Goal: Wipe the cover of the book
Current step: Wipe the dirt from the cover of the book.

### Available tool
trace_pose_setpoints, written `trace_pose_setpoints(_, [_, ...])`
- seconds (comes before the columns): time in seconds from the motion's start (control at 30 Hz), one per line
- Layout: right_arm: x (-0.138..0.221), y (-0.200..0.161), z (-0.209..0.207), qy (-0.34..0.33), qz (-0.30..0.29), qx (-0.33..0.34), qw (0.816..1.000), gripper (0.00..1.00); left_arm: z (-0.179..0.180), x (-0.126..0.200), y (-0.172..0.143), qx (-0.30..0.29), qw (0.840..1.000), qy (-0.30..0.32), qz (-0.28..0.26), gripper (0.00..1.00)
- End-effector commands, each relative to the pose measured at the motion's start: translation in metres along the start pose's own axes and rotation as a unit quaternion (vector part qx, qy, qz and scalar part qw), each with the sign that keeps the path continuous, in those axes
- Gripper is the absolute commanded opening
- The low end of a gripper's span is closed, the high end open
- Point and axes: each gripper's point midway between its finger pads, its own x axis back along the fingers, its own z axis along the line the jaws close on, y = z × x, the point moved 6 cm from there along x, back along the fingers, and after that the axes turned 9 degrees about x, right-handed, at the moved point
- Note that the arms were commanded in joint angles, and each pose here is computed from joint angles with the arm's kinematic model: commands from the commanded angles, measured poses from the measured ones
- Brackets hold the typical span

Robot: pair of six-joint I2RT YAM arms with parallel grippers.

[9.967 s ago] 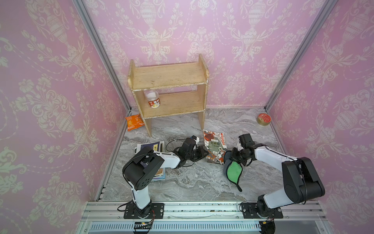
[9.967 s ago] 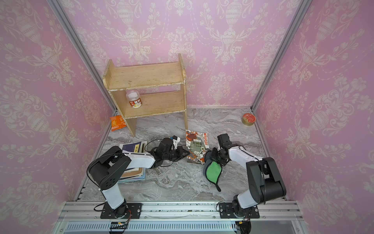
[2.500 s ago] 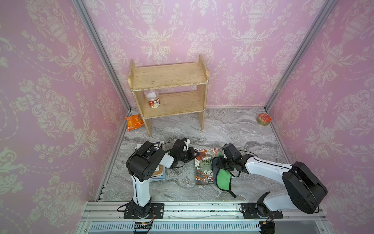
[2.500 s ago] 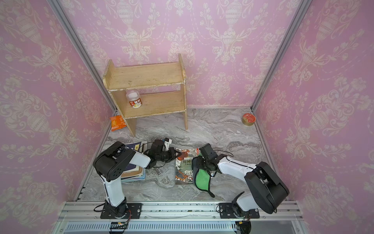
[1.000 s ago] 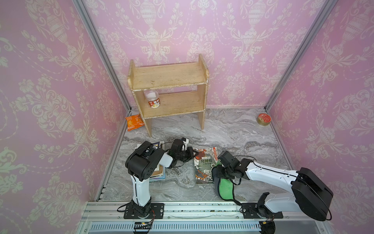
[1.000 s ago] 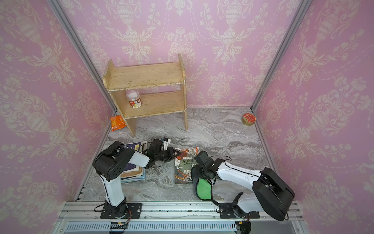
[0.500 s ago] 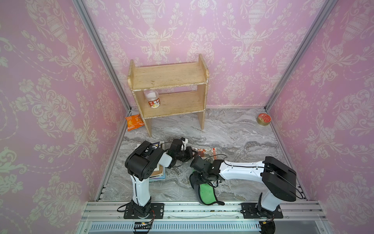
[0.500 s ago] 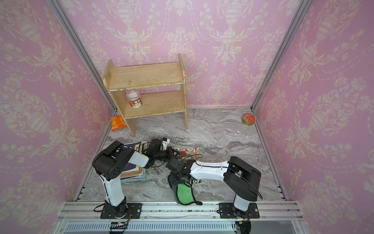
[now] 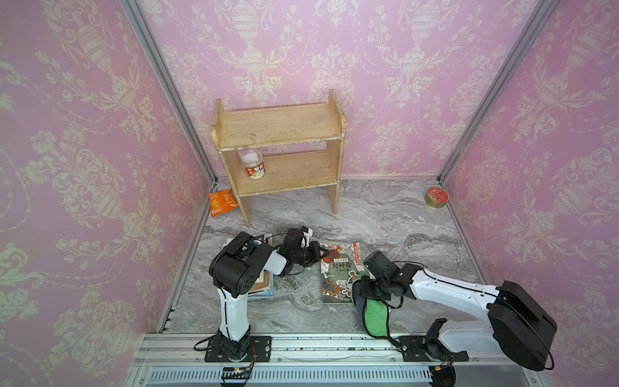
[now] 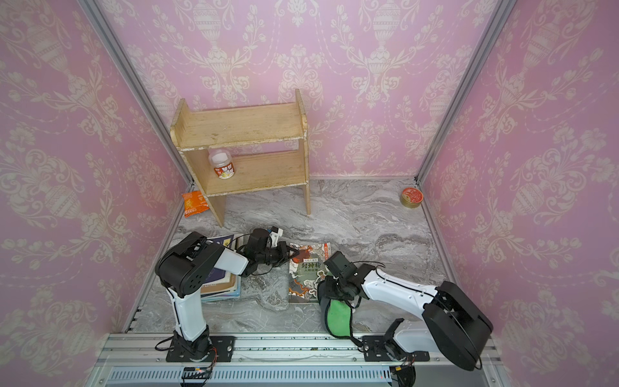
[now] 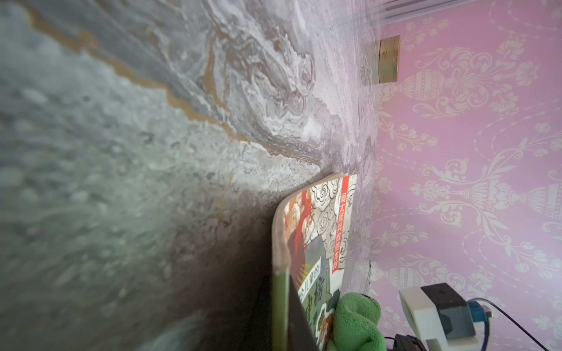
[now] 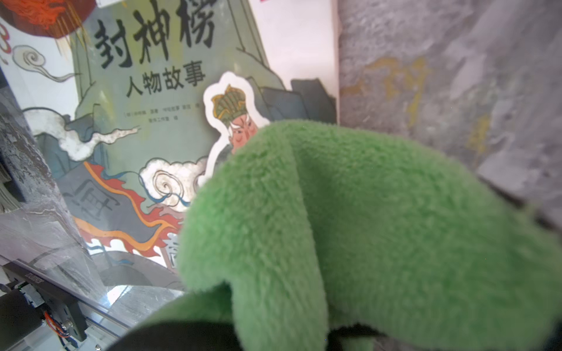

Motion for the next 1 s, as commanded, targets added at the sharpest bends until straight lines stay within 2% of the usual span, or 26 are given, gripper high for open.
trace_pose_setpoints(0.0, [-0.018,-0.019,-0.045,-0.095,0.082,-0.024,0.992,0.0,-0.003,-0.004,0.002,0.001,1.0,-0.001,0.006,0.0])
trace_pose_setpoints(0.1, [-0.029,0.013,-0.038,-0.073,0.08,-0.026,0.994,0.0,-0.004,-0.008,-0.005,-0.003,1.0,0.001,0.014,0.0])
trace_pose_setpoints(0.3, [-0.047,0.107,-0.042,-0.014,0.066,-0.067,0.995,0.0,-0.003,-0.008,-0.014,-0.001,1.0,0.002,0.017,0.0])
trace_pose_setpoints(0.43, [-0.055,0.163,-0.064,-0.023,0.043,-0.098,0.994,0.0,-0.001,-0.004,-0.015,0.001,1.0,0.005,0.01,0.0])
trace_pose_setpoints(0.47, [-0.05,0.182,-0.06,-0.022,0.027,-0.095,0.995,0.0,-0.001,-0.003,-0.015,0.002,1.0,0.006,0.008,0.0])
trace_pose_setpoints(0.53, [-0.043,0.191,-0.052,-0.018,0.017,-0.07,0.997,0.0,0.0,-0.003,-0.014,0.006,1.0,0.008,0.003,0.0])
trace_pose_setpoints(0.63, [-0.037,0.171,-0.042,-0.033,0.017,-0.046,0.998,0.0,0.002,-0.003,-0.011,0.009,1.0,0.009,-0.003,0.0])
trace_pose_setpoints(0.83, [-0.028,0.065,-0.051,-0.08,0.049,-0.037,0.995,0.0,0.01,0.001,0.003,0.022,0.999,0.011,-0.022,0.0])
trace_pose_setpoints(0.97, [-0.016,0.001,-0.051,-0.14,0.06,-0.012,0.988,0.0,0.011,0.004,0.015,0.023,0.999,0.017,-0.034,0.0])
